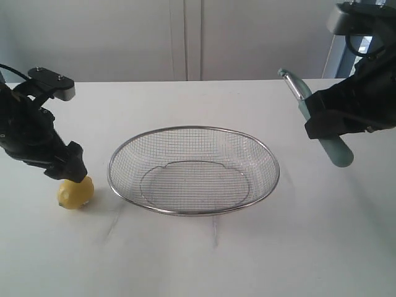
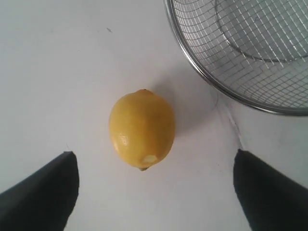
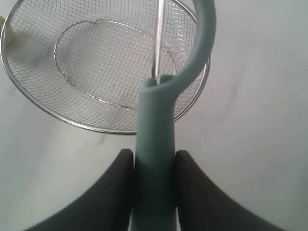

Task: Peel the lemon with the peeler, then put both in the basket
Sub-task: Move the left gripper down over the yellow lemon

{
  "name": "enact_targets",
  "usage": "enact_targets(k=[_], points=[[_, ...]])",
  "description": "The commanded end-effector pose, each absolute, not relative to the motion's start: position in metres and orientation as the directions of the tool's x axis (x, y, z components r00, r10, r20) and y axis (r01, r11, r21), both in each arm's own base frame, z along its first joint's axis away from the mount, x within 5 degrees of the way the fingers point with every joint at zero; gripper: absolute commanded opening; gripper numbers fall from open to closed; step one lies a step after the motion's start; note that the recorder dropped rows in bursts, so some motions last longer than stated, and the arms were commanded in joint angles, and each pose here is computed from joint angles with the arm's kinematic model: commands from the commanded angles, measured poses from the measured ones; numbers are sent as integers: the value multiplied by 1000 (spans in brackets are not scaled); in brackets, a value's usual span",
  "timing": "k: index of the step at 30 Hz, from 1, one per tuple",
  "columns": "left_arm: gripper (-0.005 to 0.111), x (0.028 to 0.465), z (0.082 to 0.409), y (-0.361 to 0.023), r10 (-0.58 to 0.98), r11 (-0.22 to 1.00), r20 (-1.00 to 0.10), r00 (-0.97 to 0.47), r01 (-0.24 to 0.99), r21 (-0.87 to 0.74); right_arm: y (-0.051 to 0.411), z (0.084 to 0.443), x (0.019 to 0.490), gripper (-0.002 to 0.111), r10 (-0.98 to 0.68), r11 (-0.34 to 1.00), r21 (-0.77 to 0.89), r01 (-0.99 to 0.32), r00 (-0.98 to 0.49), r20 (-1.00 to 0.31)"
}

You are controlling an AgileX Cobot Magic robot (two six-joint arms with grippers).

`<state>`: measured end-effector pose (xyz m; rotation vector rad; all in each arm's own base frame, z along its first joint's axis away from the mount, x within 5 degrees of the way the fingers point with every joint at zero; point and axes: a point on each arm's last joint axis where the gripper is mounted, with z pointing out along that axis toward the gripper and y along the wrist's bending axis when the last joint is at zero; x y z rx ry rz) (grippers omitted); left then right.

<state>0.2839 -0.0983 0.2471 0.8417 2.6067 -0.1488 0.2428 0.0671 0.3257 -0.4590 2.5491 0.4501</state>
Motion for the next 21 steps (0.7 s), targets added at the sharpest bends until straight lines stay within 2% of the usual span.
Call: enact_targets(k=[1, 15, 18, 21], points=[[89, 290, 232, -102, 525, 823, -383, -760, 568, -1, 68, 328, 241, 0, -227, 887, 227, -402, -808, -544], [89, 305, 201, -106, 537, 819, -354, -766, 573, 2, 68, 328, 241, 0, -229, 886, 228, -403, -809, -541], [89, 307, 192, -106, 612, 766, -331, -718, 642, 25, 68, 327, 241, 0, -230, 886, 229, -403, -811, -538], [89, 310, 185, -107, 616, 765, -321, -720, 644, 23, 68, 327, 241, 0, -230, 886, 229, -403, -811, -538]])
